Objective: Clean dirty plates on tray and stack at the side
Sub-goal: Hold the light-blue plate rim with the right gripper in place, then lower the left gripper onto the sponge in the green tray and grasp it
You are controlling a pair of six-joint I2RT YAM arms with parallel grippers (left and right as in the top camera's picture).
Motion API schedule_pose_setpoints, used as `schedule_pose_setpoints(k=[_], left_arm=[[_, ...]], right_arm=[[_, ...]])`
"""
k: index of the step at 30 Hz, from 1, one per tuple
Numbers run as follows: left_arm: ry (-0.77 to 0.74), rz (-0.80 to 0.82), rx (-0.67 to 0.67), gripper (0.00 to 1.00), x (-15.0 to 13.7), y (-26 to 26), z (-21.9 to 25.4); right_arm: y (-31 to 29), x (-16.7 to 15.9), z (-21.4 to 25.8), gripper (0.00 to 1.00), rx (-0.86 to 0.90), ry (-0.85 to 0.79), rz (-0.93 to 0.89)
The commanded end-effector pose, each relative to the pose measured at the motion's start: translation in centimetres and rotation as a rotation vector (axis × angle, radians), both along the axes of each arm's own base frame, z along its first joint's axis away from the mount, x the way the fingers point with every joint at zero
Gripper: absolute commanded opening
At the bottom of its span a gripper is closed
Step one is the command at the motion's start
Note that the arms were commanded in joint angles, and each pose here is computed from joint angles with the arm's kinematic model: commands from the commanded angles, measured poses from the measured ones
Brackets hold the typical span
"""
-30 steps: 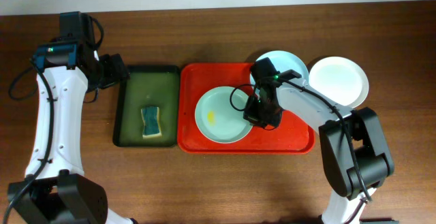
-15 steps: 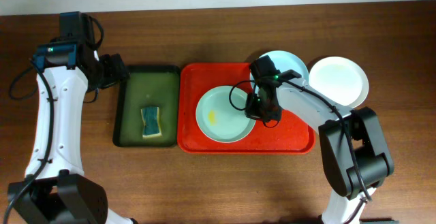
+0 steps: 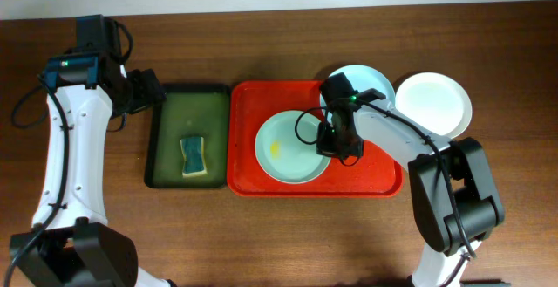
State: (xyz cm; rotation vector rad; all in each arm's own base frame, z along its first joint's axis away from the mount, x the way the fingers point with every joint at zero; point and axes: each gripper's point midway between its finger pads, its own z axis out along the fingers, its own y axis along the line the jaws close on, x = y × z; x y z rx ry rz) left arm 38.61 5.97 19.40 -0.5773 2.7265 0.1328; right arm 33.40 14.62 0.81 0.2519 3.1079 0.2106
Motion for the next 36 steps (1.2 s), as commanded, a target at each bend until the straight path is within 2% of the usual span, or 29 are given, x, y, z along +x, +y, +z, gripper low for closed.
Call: schedule_pose_setpoints(k=[1,5,6,8,9,12,15,17,20,21,23,24,25,26,27,29,31,36], left_arm=[[-0.007,0.002,-0.002,0.99,0.1,0.1,0.3],[-0.009,0.001,-0.007,0.99,0.1,0.0,0.3],[-0.022,-0.005,-0.029,1.0,0.4,-0.4,0.3],[0.035,-0.031,-0.115,0.99,-0.9,-2.0,-0.3],[0.109,-0.045,-0.174,1.0,-2.6,-3.1,-1.1],[0.264,-0.068,-0.19,1.0,-6.0,-4.2,-3.1],[0.436,-0.147,-0.188,1.0,-9.8,-7.3,-7.3],[0.451,-0.191,-0.178,0.99,-10.3,-8.6,-9.0],[0.358,-0.232,-0.166,0.99,-8.1,-9.6,-10.0],[0.31,-0.242,-0.159,0.77,-7.0,-9.9,-10.3],[0.265,-0.246,-0.15,0.44,-6.0,-9.9,-10.8],[0.253,-0.247,-0.15,0.24,-5.7,-10.0,-11.2],[0.25,-0.248,-0.15,0.09,-5.5,-10.0,-11.4],[0.248,-0.247,-0.142,0.11,-5.5,-9.8,-11.6],[0.249,-0.24,-0.112,0.23,-5.5,-9.3,-11.7],[0.247,-0.232,-0.075,0.29,-5.4,-8.7,-11.9],[0.232,-0.232,-0.075,0.42,-5.2,-8.7,-12.6],[0.205,-0.233,-0.069,0.47,-5.3,-8.6,-15.0]], right_arm=[[-1.7,-0.2,-0.5,0.04,-0.084,0.006,0.022],[-1.6,-0.1,-0.5,0.04,-0.084,0.0,0.051],[-1.6,0.0,-0.5,0.04,-0.083,-0.004,0.051],[-1.6,0.0,-0.5,0.04,-0.083,-0.009,0.086],[-1.6,0.0,-0.5,0.04,-0.083,-0.008,0.095],[-1.6,0.0,-0.5,0.04,-0.083,-0.008,0.094],[-1.7,-0.2,-0.5,0.04,-0.086,-0.002,0.095],[-1.7,-0.1,-0.5,0.04,-0.086,-0.003,0.095],[-1.7,-0.1,-0.5,0.04,-0.085,-0.003,0.095],[-1.7,-0.1,-0.5,0.04,-0.086,-0.003,0.095],[-1.7,-0.1,-0.5,0.04,-0.086,-0.003,0.095],[-1.7,-0.1,-0.5,0.04,-0.086,-0.003,0.095],[-1.7,-0.1,-0.5,0.04,-0.085,-0.004,0.095],[-1.6,0.0,-0.5,0.04,-0.084,-0.008,0.095],[-1.6,0.0,-0.5,0.04,-0.083,-0.01,0.095],[-1.6,0.0,-0.5,0.04,-0.083,-0.01,0.095],[-1.6,0.0,-0.5,0.04,-0.083,-0.01,0.095],[-1.6,0.0,-0.5,0.04,-0.083,-0.01,0.094]])
